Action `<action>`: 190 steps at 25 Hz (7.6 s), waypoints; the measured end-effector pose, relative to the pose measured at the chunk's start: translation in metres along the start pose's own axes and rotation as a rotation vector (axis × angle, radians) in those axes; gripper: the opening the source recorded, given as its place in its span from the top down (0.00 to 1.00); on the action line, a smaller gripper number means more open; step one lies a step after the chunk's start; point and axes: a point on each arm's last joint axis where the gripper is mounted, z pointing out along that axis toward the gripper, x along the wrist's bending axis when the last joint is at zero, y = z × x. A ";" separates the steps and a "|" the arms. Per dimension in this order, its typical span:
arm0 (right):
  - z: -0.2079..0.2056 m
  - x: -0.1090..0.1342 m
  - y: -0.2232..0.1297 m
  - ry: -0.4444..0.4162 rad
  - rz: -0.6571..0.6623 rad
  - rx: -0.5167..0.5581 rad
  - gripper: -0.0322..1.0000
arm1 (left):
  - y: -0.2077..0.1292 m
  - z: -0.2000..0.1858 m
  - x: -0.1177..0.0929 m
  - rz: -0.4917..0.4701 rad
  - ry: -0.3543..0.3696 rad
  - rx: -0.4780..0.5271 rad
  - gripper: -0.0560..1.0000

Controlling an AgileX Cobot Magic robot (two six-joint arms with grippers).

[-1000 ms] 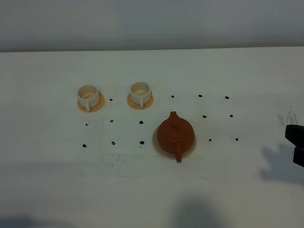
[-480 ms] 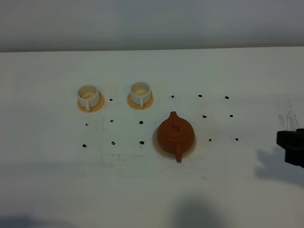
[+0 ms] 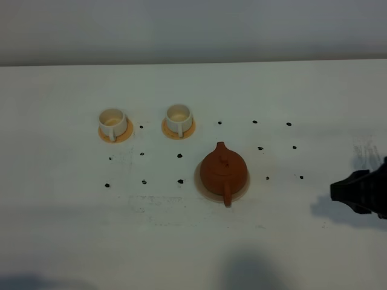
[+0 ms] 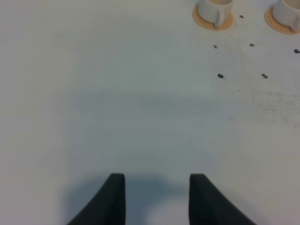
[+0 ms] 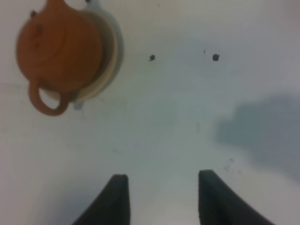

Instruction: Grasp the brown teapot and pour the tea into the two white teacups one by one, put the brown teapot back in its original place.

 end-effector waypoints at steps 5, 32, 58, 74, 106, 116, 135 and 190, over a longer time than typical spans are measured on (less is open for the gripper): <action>0.018 0.017 0.018 -0.034 -0.034 0.005 0.61 | 0.000 0.000 0.000 0.000 0.000 0.000 0.65; 0.116 0.123 0.056 -0.009 -0.138 0.392 0.65 | 0.000 0.000 0.000 0.002 0.000 0.000 0.65; 0.155 0.117 0.069 -0.121 -0.076 0.473 0.65 | 0.000 0.000 0.000 0.002 0.000 0.000 0.65; 0.160 0.121 0.069 -0.096 -0.062 0.439 0.65 | 0.000 0.000 0.000 0.001 0.000 0.000 0.65; 0.173 0.123 0.068 -0.087 -0.076 0.502 0.65 | 0.000 0.000 0.000 0.001 0.000 0.000 0.65; 0.174 0.122 0.067 -0.091 -0.076 0.513 0.65 | 0.000 0.000 0.000 0.001 0.000 0.000 0.65; 0.175 0.122 0.066 -0.090 -0.071 0.524 0.65 | 0.000 0.000 0.000 0.001 0.000 0.000 0.65; 0.175 0.127 0.070 -0.100 -0.108 0.535 0.53 | 0.000 0.000 0.000 0.001 0.000 0.000 0.65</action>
